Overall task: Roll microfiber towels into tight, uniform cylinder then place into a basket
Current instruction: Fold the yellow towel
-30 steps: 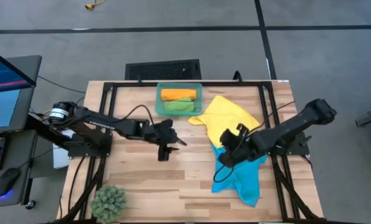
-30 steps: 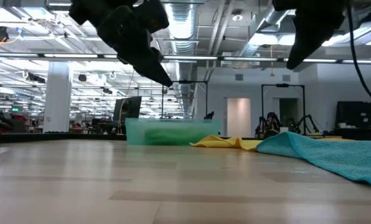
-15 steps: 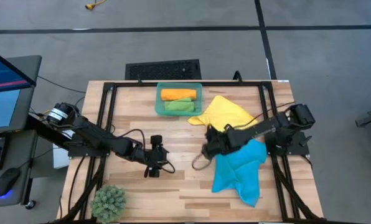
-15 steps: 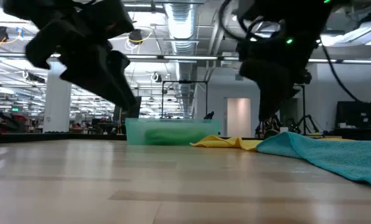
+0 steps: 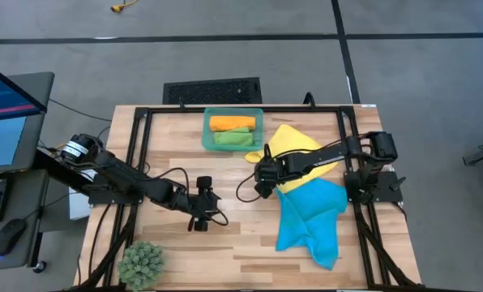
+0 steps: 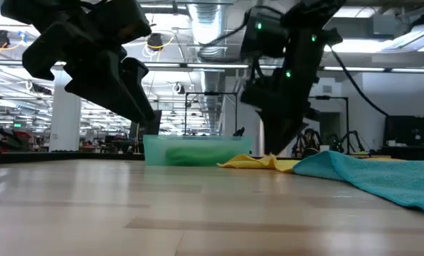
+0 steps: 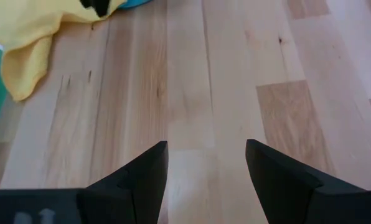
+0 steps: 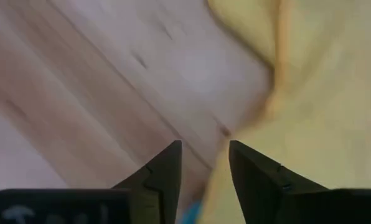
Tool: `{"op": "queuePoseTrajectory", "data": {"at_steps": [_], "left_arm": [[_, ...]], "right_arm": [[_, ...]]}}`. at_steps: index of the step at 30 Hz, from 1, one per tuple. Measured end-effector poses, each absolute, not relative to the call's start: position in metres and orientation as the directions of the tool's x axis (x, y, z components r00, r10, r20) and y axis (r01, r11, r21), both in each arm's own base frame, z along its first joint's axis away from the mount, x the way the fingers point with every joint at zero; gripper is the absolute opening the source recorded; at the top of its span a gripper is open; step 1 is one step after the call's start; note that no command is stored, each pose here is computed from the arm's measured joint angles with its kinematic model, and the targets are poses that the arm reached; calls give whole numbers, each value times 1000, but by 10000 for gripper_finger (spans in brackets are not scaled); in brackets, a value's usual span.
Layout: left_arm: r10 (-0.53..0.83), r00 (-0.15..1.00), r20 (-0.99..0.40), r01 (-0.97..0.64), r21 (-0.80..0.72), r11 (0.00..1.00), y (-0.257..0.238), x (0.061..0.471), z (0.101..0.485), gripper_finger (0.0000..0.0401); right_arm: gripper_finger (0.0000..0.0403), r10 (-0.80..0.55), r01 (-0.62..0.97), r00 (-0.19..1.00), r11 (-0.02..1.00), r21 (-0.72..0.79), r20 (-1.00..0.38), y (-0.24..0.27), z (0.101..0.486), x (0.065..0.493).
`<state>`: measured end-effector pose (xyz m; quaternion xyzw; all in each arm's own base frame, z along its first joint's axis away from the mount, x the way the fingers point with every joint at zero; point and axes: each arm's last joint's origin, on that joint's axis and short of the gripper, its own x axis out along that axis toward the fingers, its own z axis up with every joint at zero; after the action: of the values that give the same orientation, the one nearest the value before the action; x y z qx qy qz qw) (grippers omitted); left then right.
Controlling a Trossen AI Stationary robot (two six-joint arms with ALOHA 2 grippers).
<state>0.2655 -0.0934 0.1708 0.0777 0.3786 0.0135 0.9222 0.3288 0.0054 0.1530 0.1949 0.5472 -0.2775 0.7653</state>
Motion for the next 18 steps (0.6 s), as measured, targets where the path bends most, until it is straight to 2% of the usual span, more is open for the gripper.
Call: {"op": "queuePoseTrajectory", "data": {"at_steps": [9,14,18], "left_arm": [[77,721,-689,40,152,988,-94,266,172,209],[76,722,-688,41,153,987,-94,267,172,209],[75,724,-686,55,166,984,-94,267,172,209]], "right_arm": [[132,-203,629,124,773,-81,-971,9,127,329],[118,-205,630,114,772,-89,-972,9,125,329],[82,-204,628,111,773,-90,-973,9,124,328]]}}
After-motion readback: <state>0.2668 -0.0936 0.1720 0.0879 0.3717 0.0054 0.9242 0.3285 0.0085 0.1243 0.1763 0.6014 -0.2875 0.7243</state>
